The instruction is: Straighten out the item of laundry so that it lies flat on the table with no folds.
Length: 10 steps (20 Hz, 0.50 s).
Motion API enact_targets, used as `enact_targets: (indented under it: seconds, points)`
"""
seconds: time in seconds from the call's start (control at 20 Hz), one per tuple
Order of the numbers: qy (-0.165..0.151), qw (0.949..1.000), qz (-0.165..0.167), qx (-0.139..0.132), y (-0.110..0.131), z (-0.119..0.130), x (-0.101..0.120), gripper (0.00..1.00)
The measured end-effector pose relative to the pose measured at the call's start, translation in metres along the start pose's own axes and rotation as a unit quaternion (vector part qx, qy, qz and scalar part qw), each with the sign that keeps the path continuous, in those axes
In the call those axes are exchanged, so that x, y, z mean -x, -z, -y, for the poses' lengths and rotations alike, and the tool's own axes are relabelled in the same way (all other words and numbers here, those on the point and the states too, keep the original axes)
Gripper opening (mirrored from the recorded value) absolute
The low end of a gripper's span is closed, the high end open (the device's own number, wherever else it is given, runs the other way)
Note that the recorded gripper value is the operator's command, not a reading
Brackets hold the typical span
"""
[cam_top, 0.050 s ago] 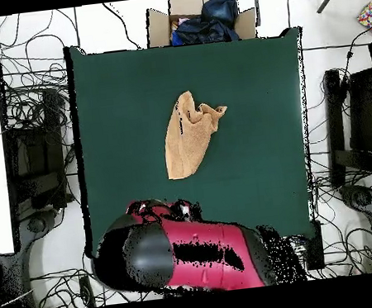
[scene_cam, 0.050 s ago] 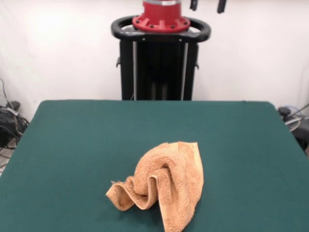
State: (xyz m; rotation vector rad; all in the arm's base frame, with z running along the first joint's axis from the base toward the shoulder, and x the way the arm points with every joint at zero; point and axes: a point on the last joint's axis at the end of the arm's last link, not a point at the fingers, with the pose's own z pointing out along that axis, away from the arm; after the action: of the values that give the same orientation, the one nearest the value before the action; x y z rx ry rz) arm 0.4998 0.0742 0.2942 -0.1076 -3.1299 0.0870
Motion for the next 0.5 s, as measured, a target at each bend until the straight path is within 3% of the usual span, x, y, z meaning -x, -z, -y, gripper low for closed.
enact_targets:
  seconds: [0.5]
  points:
    - [-0.015,0.9997,-0.020,0.001,-0.031,0.022,0.041,1.00]
